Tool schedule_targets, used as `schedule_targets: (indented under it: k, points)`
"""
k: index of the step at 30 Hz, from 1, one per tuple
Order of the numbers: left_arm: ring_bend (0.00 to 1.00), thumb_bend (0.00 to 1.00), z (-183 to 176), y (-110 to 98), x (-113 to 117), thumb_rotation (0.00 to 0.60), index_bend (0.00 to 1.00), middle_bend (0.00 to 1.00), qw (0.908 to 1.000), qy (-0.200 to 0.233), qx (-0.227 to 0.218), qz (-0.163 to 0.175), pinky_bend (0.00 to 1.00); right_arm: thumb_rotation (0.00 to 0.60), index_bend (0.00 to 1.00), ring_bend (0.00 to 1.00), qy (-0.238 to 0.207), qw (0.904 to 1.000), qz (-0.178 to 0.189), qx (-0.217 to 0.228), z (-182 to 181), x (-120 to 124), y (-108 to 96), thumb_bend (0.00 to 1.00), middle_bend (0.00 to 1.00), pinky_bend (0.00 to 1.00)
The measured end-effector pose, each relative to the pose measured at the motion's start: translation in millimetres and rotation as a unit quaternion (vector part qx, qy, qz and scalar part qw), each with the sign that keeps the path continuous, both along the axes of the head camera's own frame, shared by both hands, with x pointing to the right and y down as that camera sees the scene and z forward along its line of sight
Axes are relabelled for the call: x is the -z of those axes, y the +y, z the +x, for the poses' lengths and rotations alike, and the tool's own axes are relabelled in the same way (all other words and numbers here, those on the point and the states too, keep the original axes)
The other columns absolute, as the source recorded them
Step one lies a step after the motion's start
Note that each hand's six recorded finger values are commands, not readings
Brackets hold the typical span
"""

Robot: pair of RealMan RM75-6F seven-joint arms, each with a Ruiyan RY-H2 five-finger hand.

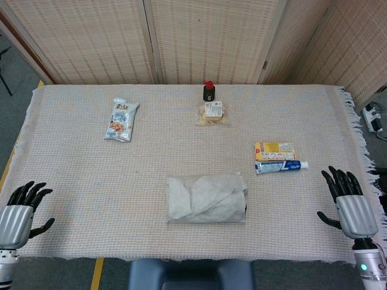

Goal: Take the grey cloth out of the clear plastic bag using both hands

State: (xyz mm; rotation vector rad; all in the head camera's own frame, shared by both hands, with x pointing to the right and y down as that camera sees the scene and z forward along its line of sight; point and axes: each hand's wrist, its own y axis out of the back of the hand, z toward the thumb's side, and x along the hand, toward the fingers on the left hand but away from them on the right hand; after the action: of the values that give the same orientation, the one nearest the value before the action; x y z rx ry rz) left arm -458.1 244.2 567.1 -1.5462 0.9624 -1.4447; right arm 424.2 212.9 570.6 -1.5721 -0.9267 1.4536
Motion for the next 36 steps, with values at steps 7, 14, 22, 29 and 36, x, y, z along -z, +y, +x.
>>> schedule_targets:
  k: [7, 14, 22, 29, 36]
  points:
    - [0.13, 0.21, 9, 6, -1, 0.600, 0.28, 0.24, 0.9995, 0.027, -0.006, -0.013, 0.24, 0.600, 0.00, 0.00, -0.006, 1.0000, 0.003, -0.002, 2, 5, 0, 0.09, 0.00, 0.00]
    - [0.48, 0.20, 48, 21, -14, 0.600, 0.29, 0.59, 0.9897, 0.130, -0.048, -0.037, 0.63, 0.600, 0.00, 0.00, -0.005, 0.9999, 0.015, -0.006, 9, 18, 5, 0.09, 0.00, 0.00]
    - [0.85, 0.20, 100, 38, -62, 0.600, 0.34, 0.98, 0.9733, 0.195, -0.107, -0.055, 0.90, 0.600, 0.00, 0.00, 0.008, 0.9999, 0.007, -0.002, 6, 14, 8, 0.09, 0.00, 0.00]
    - [1.00, 0.21, 134, 30, -99, 0.600, 0.42, 1.00, 0.9664, 0.215, -0.131, -0.051, 1.00, 0.600, 0.00, 0.00, 0.010, 0.9998, -0.018, 0.002, 3, 2, 8, 0.09, 0.00, 0.00]
    - [1.00, 0.21, 159, 29, -118, 0.600, 0.50, 1.00, 0.9580, 0.247, -0.143, -0.031, 1.00, 0.600, 0.00, 0.00, 0.019, 0.9994, -0.028, -0.010, 7, -5, 3, 0.09, 0.00, 0.00]
